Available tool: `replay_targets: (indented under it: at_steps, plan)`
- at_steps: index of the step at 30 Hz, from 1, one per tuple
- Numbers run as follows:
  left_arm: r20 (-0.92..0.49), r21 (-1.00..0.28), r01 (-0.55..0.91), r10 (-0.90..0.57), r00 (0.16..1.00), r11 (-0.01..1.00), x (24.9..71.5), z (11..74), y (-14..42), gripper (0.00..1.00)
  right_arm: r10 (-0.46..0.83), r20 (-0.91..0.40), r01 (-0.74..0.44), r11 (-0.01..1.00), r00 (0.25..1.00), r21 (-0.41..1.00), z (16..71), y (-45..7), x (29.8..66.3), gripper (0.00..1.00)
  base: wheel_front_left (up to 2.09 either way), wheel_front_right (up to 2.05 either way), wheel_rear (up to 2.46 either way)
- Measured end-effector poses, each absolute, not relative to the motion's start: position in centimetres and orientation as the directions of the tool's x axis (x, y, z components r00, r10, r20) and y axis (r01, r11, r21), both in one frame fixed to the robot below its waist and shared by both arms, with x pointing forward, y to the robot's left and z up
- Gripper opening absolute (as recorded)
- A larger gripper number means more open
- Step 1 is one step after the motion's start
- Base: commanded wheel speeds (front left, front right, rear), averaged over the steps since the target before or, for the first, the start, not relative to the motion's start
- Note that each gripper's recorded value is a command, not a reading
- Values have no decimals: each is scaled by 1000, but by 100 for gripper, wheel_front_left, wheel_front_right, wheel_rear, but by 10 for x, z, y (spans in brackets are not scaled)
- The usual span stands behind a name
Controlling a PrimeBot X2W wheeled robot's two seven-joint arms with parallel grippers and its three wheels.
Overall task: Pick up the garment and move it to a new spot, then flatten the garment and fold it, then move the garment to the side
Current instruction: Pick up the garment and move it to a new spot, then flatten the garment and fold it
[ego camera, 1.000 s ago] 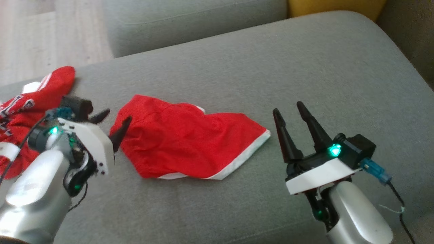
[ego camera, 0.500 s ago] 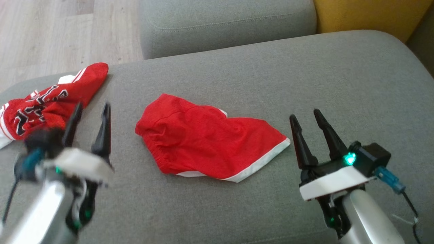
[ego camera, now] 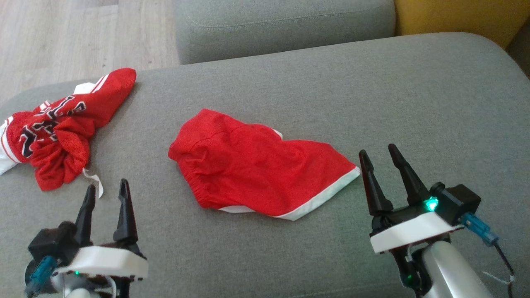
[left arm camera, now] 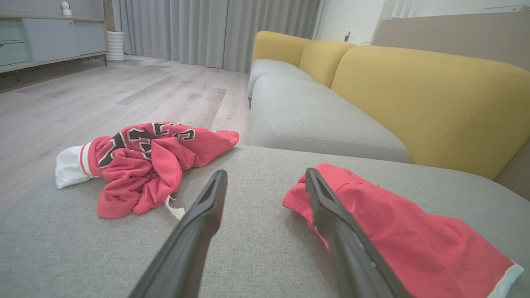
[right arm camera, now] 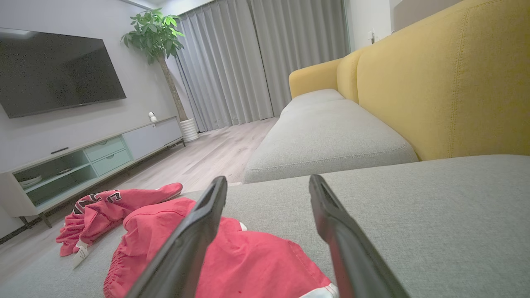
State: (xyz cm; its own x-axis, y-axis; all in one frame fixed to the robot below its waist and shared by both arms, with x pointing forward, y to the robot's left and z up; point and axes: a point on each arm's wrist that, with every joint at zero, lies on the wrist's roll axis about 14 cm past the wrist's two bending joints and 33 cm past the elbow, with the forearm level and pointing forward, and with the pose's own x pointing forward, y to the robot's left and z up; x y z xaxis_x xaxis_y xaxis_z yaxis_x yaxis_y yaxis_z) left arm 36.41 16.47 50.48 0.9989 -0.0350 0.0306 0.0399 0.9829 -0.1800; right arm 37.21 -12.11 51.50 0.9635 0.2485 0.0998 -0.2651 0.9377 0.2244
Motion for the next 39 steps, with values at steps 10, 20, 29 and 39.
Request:
replay_targets:
  at_steps: [10,20,29,39]
  plan:
    - [67,-186,62,-50,996,981,364,510,159,100,260,86,-272,937,962,217,511,-120,374,100,0,0,0]
    - [63,-224,55,-42,997,973,360,504,162,100,405,-32,-391,898,914,204,491,-82,407,100,0,0,0]
    - [21,-234,-29,35,999,972,354,490,186,100,583,-324,-576,807,745,126,463,-24,452,100,0,0,0]
    - [4,-229,-136,141,990,964,337,486,217,100,530,-646,-641,763,550,80,409,-11,460,100,0,0,0]
